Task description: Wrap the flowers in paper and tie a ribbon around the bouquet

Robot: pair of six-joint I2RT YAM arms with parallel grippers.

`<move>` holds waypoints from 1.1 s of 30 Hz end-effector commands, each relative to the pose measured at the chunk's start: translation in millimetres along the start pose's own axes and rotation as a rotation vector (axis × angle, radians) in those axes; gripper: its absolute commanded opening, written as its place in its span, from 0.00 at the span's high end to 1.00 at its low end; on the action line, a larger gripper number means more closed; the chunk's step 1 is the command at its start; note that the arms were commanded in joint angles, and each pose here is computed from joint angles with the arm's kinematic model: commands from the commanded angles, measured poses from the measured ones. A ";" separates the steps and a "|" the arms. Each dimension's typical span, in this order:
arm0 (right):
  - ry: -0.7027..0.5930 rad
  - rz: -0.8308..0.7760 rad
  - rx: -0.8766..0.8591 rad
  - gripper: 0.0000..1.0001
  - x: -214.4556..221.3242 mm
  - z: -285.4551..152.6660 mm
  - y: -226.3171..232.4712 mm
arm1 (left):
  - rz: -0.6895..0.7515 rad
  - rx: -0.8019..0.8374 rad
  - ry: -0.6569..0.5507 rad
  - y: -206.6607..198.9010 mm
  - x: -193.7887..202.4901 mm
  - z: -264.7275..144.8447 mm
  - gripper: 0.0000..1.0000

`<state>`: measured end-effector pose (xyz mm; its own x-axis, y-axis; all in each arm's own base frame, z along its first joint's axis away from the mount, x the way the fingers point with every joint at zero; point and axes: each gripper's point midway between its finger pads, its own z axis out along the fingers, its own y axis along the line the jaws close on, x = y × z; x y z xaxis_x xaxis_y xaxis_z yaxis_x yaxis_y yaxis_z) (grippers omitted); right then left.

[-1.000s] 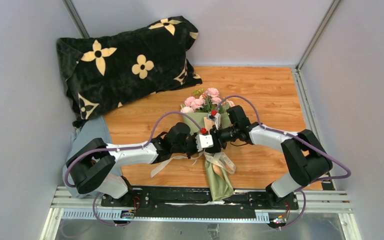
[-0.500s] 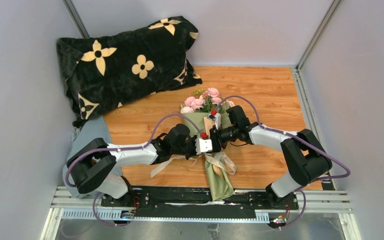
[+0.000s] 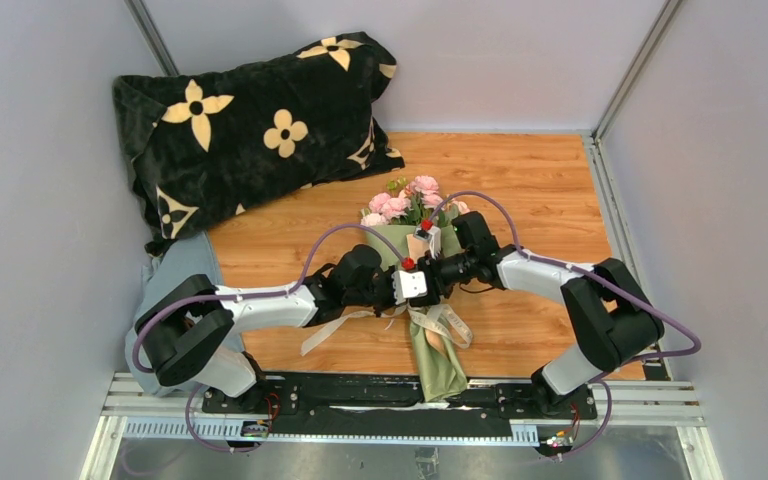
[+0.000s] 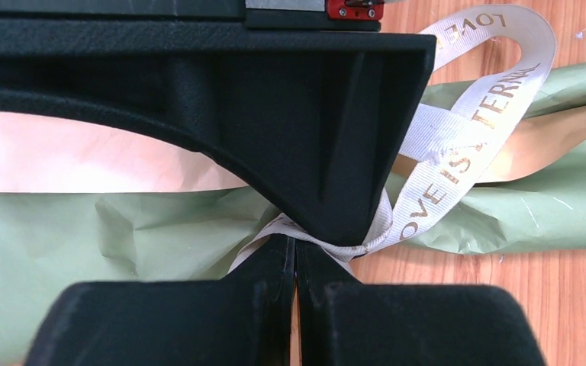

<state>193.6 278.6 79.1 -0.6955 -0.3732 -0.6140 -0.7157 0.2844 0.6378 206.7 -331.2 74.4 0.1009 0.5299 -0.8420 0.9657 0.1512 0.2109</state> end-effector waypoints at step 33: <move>0.061 -0.003 0.169 1.00 1.3 -18.6 -1.5 | 0.375 0.124 0.030 -9.8 -3.5 -32.0 0.68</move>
<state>195.4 260.8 75.5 -0.7135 -0.4104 -0.5679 -0.7006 0.4313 0.5685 196.7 -311.4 89.3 0.3073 0.5619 -0.7680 0.9304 -0.0077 0.3665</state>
